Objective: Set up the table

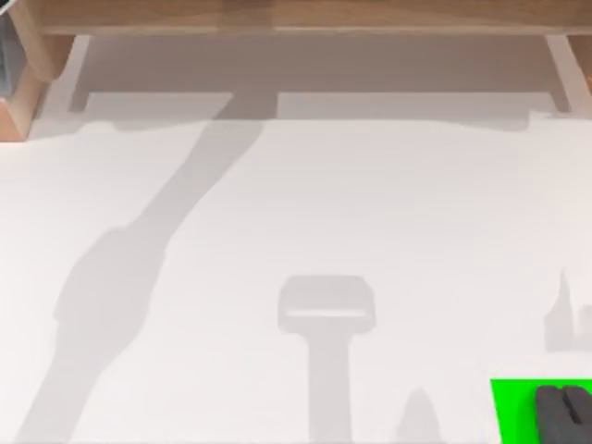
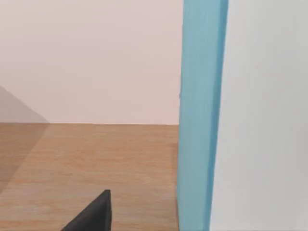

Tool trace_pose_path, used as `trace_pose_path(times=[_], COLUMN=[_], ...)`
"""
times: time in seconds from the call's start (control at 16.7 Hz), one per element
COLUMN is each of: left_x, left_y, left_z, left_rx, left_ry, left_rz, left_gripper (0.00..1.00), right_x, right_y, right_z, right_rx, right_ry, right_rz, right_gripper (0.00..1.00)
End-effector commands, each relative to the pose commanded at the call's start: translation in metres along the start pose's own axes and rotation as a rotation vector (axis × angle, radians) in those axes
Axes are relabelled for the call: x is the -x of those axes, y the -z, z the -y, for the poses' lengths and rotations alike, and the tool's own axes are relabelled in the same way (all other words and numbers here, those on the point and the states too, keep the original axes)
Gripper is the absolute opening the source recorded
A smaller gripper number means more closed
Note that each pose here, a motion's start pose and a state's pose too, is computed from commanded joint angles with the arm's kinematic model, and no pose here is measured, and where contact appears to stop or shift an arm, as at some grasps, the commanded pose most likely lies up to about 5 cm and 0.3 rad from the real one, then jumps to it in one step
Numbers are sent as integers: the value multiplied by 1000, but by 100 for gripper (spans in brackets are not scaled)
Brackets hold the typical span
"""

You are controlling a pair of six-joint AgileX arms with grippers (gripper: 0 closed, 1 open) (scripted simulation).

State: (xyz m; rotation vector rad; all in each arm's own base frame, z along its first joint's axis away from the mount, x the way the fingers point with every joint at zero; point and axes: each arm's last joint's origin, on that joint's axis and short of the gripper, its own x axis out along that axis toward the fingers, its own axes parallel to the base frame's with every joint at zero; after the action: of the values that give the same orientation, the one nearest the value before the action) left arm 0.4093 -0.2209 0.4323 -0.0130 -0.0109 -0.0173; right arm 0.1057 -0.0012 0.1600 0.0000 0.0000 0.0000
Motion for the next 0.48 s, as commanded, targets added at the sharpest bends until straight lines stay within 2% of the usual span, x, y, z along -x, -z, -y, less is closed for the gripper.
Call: trace_pose_path(times=[0.48], left_x=[-16], left_y=[-1], left_z=[0], left_rx=[2], left_ry=[0], left_rz=[4], left_gripper=[100], right_x=[0], right_y=[0], right_z=[0], right_rx=[0], right_ry=[0], right_rz=[0], right_gripper=[100])
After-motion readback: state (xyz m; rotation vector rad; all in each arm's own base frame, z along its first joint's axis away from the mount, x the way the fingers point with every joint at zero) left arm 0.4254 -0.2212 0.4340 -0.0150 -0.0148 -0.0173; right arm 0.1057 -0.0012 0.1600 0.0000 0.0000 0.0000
